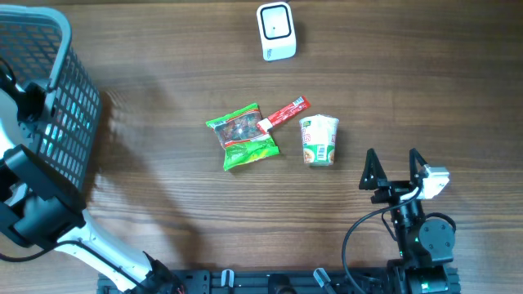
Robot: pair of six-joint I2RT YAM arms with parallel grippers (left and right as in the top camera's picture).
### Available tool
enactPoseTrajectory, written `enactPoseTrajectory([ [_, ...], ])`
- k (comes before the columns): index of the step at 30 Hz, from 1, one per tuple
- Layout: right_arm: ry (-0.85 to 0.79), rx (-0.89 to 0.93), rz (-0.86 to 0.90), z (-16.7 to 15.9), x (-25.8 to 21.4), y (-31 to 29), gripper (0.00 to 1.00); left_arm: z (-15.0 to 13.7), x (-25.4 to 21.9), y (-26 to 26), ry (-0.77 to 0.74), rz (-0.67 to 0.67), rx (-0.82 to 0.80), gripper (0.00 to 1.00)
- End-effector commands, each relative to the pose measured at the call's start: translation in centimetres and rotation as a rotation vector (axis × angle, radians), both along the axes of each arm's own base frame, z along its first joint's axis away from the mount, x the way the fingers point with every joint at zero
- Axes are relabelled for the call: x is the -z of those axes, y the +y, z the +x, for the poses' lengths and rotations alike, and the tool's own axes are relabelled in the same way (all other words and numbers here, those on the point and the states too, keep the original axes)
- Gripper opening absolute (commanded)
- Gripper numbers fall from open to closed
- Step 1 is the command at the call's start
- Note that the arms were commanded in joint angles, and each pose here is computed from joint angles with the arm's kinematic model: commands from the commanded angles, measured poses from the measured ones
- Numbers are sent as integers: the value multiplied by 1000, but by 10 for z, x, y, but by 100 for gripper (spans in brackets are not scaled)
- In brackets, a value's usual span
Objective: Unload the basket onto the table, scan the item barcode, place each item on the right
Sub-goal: 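Return the left gripper to the basket and grasp more packets, then drop the light-blue packet and small red packet onto the table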
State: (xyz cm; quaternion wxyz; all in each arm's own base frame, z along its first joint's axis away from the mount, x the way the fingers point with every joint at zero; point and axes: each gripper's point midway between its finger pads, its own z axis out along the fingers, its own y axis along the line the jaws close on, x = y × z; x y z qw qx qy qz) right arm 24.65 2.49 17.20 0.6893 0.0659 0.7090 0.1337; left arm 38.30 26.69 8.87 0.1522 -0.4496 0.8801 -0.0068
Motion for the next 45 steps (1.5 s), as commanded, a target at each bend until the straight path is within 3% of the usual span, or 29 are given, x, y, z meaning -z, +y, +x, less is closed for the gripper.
enactPoseTrajectory([
  [1,-10,-6,8,0,-2,1,100,-4,3,2,19,10,3,74],
  [2,-10,-6,8,0,-2,1,100,-3,3,3,16,12,4,100],
  [7,-10,-6,8,0,-2,1,100,-2,-27,16,-43,57,-16,100],
  [10,-10,-6,8,0,-2,1,100,-1,-27,14,-54,54,58,100],
  [20,-10,-6,8,0,-2,1,100,0,51,6,8,-47,71,100],
  [26,-10,-6,8,0,-2,1,100,-15,85,-6,47,-83,70,100],
  [27,-10,-6,8,0,-2,1,100,-15,88,-6,46,-81,70,96],
  [28,-10,-6,8,0,-2,1,100,-14,87,-4,40,-76,70,57],
  [30,-10,-6,8,0,-2,1,100,-12,85,0,25,-63,66,21],
  [32,-10,-6,8,0,-2,1,100,-11,84,3,17,-57,62,7],
  [37,-11,-6,8,0,-3,1,100,-8,73,3,-6,-47,64,4],
  [41,-10,-6,8,0,-2,1,100,3,-6,8,-153,33,27,4],
  [45,-10,-6,8,0,-2,1,100,-4,-121,3,-366,172,-21,4],
])
